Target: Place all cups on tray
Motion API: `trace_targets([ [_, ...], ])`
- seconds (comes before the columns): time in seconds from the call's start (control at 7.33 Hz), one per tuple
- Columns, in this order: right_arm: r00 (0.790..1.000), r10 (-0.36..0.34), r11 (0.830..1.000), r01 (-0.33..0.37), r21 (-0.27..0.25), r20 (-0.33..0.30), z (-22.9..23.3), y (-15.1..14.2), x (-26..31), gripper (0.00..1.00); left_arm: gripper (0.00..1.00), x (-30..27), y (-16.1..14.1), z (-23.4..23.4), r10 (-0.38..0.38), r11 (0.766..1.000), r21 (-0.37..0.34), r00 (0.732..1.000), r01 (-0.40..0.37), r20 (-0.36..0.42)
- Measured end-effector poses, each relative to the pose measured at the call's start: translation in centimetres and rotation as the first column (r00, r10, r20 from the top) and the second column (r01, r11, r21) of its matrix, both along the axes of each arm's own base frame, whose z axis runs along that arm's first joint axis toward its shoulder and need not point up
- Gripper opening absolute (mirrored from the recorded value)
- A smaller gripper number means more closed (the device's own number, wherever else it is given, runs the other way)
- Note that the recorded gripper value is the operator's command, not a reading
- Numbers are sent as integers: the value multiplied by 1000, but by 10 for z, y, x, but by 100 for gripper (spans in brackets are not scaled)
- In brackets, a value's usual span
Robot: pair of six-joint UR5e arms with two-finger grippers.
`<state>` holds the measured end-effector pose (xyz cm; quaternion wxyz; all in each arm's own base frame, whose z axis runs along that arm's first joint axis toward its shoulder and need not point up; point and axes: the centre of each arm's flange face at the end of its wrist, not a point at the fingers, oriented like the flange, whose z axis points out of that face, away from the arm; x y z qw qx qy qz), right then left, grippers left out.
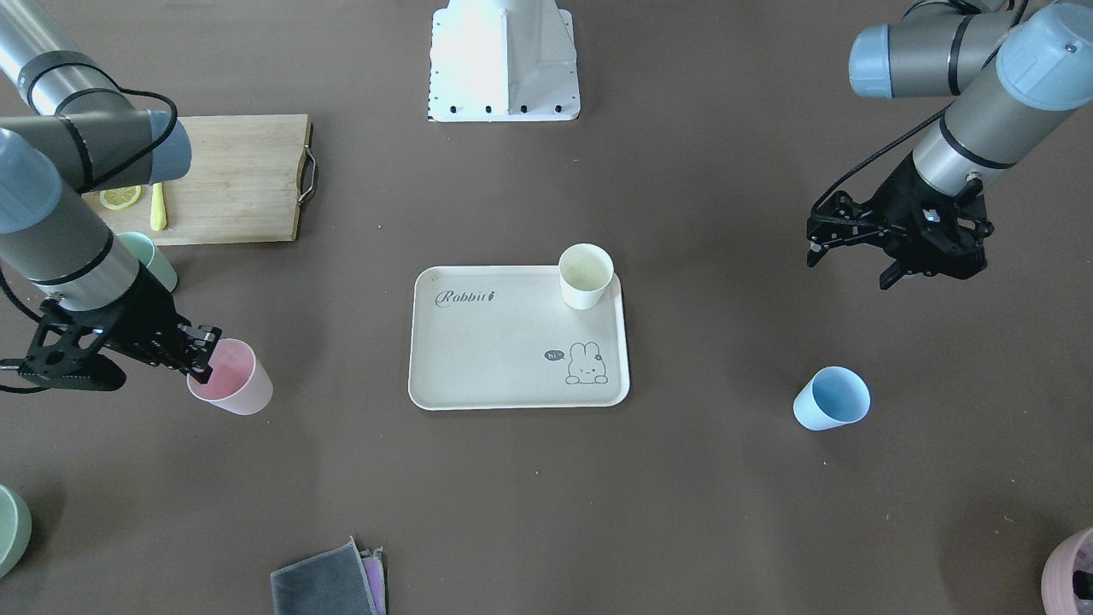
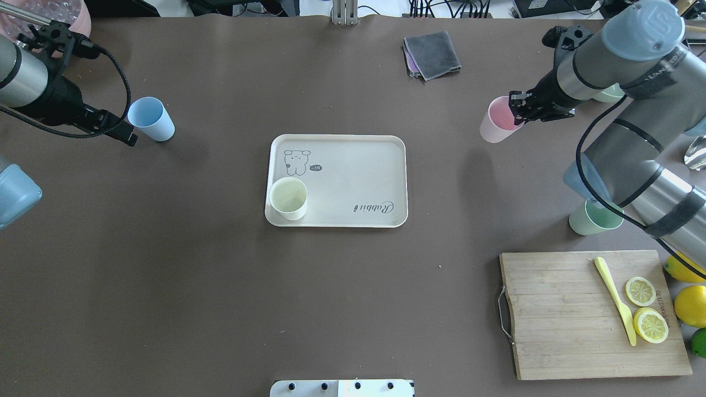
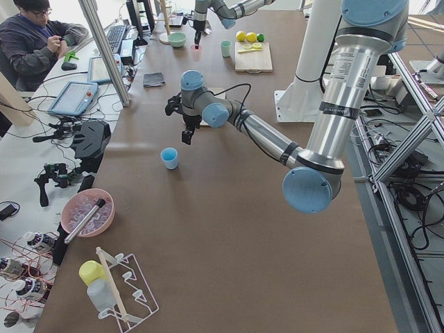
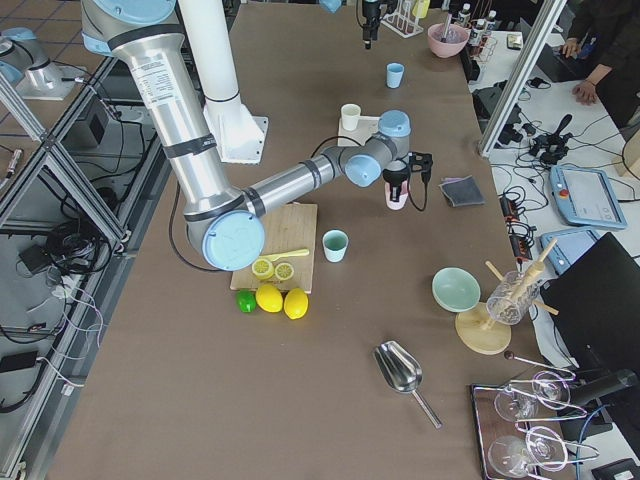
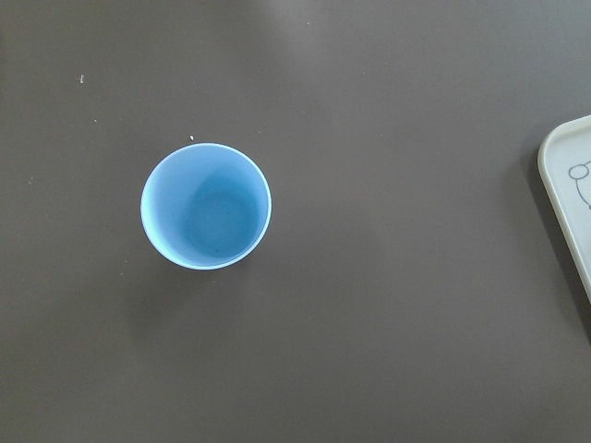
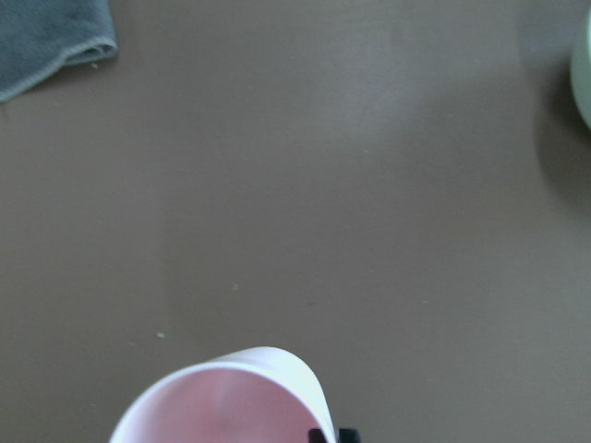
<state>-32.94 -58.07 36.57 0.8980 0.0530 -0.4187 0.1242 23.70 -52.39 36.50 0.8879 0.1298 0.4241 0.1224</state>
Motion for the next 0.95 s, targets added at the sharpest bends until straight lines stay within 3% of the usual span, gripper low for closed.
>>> trace_targets([
  [0.27,995,95,990,-96,-103,-8,-80,14,-87,0,98,0,0,-1,-2,1000,-1,1000,2,-1],
  [0.55,989,146,977,-149,-151,-27,-122,39,-158,0,98,1,0,-1,-1,1000,-1,1000,1,-2],
  [0.68,988,153,976,-157,-151,-36,-129,46,-180,28,98,1,0,-1,-1,1000,-2,1000,1,-2],
  [0.82,987,156,976,-160,-146,-41,-131,49,-192,70,98,2,0,0,-1,1000,-4,1000,1,-1],
  [0.95,986,159,976,-164,-140,-47,-132,48,-196,100,98,3,0,0,1,1000,-5,1000,-1,-1],
])
